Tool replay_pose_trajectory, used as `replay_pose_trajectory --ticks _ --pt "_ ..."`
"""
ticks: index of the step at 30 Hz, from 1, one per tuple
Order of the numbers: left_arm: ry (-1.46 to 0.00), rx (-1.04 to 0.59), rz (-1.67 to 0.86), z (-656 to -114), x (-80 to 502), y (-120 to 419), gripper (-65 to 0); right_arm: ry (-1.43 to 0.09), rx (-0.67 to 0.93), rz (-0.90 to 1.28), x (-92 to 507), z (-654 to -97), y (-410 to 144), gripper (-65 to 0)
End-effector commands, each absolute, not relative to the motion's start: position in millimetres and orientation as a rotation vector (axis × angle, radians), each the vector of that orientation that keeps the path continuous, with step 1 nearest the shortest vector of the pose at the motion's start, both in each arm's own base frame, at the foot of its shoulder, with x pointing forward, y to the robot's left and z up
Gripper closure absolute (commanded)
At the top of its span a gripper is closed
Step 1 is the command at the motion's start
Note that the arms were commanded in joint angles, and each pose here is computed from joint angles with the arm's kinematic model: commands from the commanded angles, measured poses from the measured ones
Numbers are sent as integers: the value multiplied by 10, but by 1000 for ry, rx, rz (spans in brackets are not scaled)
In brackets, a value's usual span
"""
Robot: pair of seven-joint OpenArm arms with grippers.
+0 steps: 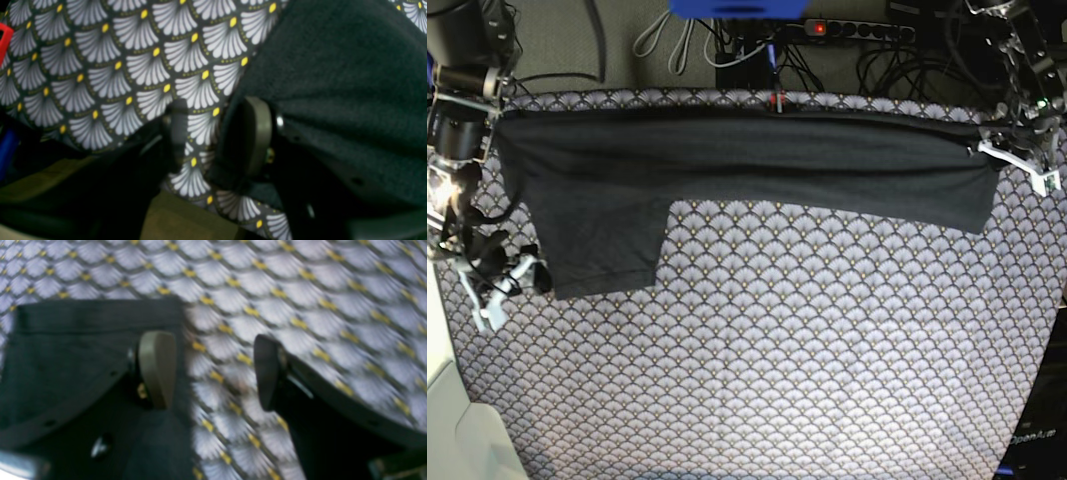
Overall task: Fold the T-shirt properly
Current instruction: 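Grasp the hanging sleeve with the right gripper and lift it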
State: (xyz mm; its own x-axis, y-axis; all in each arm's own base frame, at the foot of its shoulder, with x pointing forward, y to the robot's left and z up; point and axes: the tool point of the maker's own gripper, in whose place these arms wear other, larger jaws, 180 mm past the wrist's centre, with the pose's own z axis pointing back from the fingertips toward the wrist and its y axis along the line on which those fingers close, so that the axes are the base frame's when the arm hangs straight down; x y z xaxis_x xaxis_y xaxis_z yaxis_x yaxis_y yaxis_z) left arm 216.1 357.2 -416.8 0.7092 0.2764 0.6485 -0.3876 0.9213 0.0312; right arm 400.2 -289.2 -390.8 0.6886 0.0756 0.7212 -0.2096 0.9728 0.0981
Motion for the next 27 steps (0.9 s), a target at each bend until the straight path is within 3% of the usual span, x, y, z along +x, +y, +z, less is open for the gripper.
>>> replay_pose_trajectory --ticks 1,11,27 --pt "-723 194 359 -4055 2213 3650 -263 -863 164 172 4159 -3683 -2966 -381" --pt "-711 194 360 -4083 2157 3651 -262 -901 211 250 4253 -3734 -2610 -381" --pt "-709 191 357 -4091 2157 3636 -262 -865 284 147 4248 -4038 -2573 -376"
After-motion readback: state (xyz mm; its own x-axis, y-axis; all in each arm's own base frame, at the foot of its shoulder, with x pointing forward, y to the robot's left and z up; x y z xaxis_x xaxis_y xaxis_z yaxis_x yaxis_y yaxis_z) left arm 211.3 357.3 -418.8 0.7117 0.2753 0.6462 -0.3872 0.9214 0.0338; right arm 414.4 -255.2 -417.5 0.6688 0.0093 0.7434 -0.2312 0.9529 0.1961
